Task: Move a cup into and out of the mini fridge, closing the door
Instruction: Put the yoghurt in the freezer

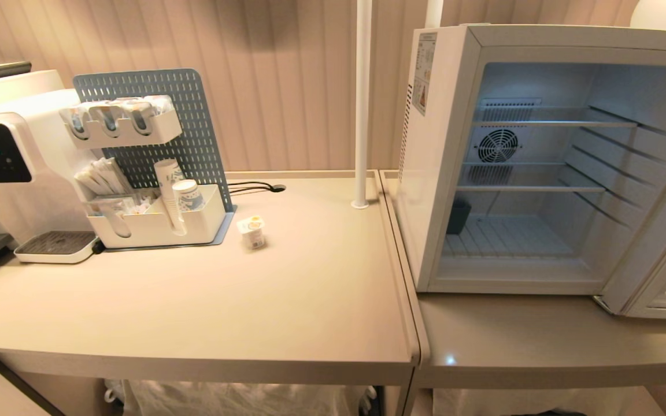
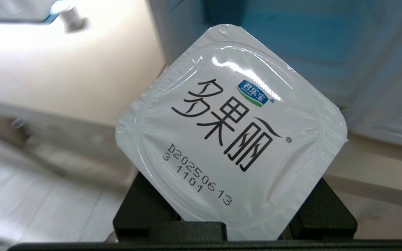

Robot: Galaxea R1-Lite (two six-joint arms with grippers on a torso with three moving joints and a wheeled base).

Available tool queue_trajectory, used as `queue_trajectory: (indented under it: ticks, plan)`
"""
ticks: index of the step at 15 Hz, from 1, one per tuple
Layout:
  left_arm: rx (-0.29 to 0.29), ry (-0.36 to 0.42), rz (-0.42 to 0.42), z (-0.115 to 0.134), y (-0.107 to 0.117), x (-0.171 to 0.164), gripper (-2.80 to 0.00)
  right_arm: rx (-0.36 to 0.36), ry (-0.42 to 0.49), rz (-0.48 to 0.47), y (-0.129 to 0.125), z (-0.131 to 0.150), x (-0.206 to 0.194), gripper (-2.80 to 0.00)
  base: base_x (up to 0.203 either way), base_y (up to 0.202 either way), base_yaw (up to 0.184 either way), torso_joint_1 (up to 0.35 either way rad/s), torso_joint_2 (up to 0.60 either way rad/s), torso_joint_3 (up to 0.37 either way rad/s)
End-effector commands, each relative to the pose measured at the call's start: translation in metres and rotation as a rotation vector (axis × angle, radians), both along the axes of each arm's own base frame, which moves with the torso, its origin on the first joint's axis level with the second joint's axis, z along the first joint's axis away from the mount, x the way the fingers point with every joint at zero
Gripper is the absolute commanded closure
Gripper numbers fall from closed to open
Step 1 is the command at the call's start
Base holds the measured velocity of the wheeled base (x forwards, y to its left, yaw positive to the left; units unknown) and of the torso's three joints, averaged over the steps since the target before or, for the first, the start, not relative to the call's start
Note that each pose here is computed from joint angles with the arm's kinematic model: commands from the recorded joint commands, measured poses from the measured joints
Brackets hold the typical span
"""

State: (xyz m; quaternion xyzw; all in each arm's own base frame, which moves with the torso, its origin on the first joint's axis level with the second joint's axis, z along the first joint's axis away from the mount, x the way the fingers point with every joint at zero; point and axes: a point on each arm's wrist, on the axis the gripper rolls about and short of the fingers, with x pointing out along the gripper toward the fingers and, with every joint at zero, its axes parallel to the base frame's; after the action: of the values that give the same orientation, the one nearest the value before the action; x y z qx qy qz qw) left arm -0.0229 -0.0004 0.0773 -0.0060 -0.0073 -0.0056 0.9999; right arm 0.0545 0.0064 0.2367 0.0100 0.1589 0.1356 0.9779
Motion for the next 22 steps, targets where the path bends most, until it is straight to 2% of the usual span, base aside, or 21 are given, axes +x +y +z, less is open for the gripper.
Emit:
queue_trajectory:
  ticks: [1, 4, 9, 10, 12, 16, 19, 22]
  plan:
    - [0.000, 0.001, 0.000, 0.000, 0.000, 0.000, 0.00, 0.032, 0.180, 0.061, 0.002, -0.014, 0.041, 0.00, 0.000, 0.000, 0.000, 0.000, 0.00, 0.000]
    - [-0.002, 0.001, 0.000, 0.000, 0.000, 0.000, 0.00, 0.035, 0.276, 0.069, 0.002, -0.030, 0.078, 0.00, 0.000, 0.000, 0.000, 0.000, 0.00, 0.000]
    - [-0.005, 0.001, 0.000, 0.000, 0.000, 0.000, 0.00, 0.015, 0.306, 0.071, 0.000, -0.073, 0.147, 0.00, 0.000, 0.000, 0.000, 0.000, 0.00, 0.000]
    - [-0.005, 0.002, 0.000, 0.000, 0.000, 0.000, 0.00, 0.013, 0.280, 0.068, -0.001, -0.084, 0.162, 0.00, 0.000, 0.000, 0.000, 0.000, 0.00, 0.000]
    - [-0.005, 0.002, 0.000, 0.000, 0.000, 0.000, 0.00, 0.008, 0.173, 0.059, -0.003, -0.107, 0.189, 0.00, 0.000, 0.000, 0.000, 0.000, 0.00, 0.000]
    - [-0.006, 0.001, 0.002, 0.000, 0.000, 0.000, 0.00, 0.011, 0.032, 0.020, -0.005, -0.152, 0.223, 0.00, 0.000, 0.000, 0.000, 0.000, 0.00, 0.000]
    - [-0.006, 0.001, 0.002, 0.000, 0.000, 0.000, 0.00, -0.002, -0.004, -0.067, -0.007, -0.178, 0.246, 0.00, 0.000, 0.000, 0.000, 0.000, 0.00, 0.000]
    - [-0.008, 0.000, 0.002, 0.000, 0.000, 0.000, 0.00, -0.007, -0.032, -0.097, -0.008, -0.185, 0.270, 0.00, 0.000, 0.000, 0.000, 0.000, 0.00, 0.000]
